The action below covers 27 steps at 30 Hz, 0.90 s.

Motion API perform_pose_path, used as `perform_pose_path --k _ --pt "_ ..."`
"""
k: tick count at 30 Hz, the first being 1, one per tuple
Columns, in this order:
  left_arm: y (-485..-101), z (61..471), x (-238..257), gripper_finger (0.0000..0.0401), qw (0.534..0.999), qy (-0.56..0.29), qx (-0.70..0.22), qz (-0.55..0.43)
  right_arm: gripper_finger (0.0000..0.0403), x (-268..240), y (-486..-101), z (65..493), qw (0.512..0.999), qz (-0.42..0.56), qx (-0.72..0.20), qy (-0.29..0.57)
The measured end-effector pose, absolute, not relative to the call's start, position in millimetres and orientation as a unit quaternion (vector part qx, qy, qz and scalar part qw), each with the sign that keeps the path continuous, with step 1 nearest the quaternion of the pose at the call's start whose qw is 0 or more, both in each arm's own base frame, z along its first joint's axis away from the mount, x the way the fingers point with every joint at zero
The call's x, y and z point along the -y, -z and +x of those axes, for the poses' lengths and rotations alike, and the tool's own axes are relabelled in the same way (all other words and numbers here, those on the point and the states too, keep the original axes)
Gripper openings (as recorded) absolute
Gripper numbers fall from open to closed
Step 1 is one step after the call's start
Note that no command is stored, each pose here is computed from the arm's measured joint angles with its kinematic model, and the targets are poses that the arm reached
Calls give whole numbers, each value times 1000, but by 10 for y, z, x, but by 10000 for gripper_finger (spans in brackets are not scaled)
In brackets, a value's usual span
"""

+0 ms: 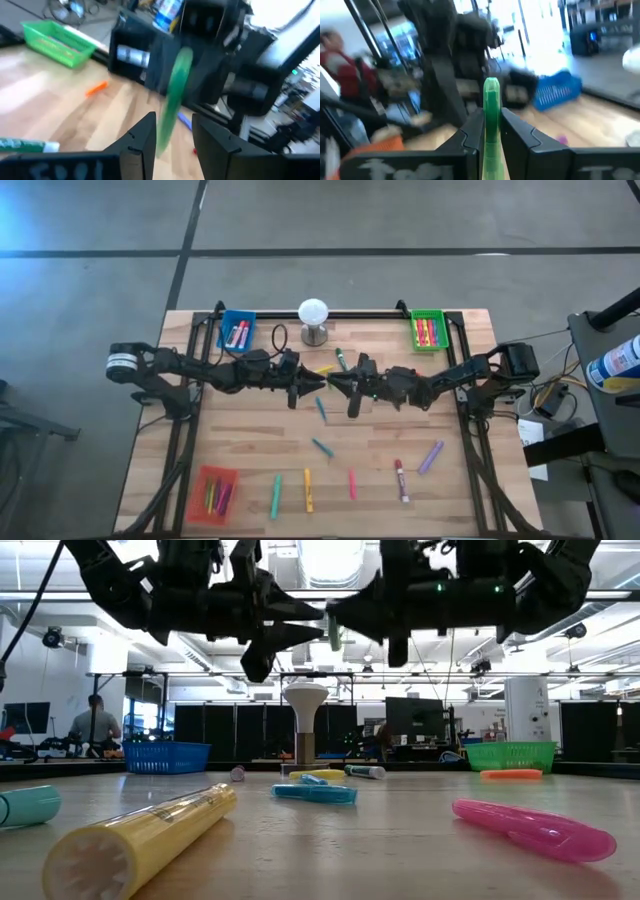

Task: Pick & Place Markers
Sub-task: Put the green pen into the orange bin

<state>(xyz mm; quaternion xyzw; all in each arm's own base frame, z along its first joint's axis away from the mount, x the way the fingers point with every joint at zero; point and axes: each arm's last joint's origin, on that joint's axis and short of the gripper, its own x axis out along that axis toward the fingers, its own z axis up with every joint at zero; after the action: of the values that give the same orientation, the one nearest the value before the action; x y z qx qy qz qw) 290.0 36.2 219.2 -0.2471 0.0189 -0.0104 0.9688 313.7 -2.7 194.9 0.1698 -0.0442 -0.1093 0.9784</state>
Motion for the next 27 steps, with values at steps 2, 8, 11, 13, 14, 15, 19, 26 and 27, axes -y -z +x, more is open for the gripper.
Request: perform_pose_path --k 2,8,11,13,14,15,19,26,27 --pt "-2194 2903 -354 119 968 24 -23 -247 45 30 -1986 3132 977 172 63 107" --pt "-2203 2908 -353 119 968 25 -21 -247 45 25 -2057 3154 976 176 85 95" --pt "-2202 2908 -356 119 968 23 -21 -248 45 26 -2071 3164 976 178 87 95" --pt "-2202 2908 -356 119 968 23 -21 -248 45 25 -2095 3176 975 179 92 93" --pt "-2202 2908 -356 119 968 23 -21 -248 45 21 -2101 3179 975 179 93 91" --pt "-2204 2909 -356 119 968 23 -21 -247 45 17 -2105 3181 975 179 93 90" --pt "-2245 2928 -359 119 969 24 -15 -244 45 11 -2137 3200 975 183 97 80" --pt "-2321 2963 -364 119 975 26 -3 -220 45 -1 -2145 3204 974 190 99 75" --pt "-2328 2966 -364 119 976 27 -3 -216 45 -4 -2145 3204 974 190 99 74"
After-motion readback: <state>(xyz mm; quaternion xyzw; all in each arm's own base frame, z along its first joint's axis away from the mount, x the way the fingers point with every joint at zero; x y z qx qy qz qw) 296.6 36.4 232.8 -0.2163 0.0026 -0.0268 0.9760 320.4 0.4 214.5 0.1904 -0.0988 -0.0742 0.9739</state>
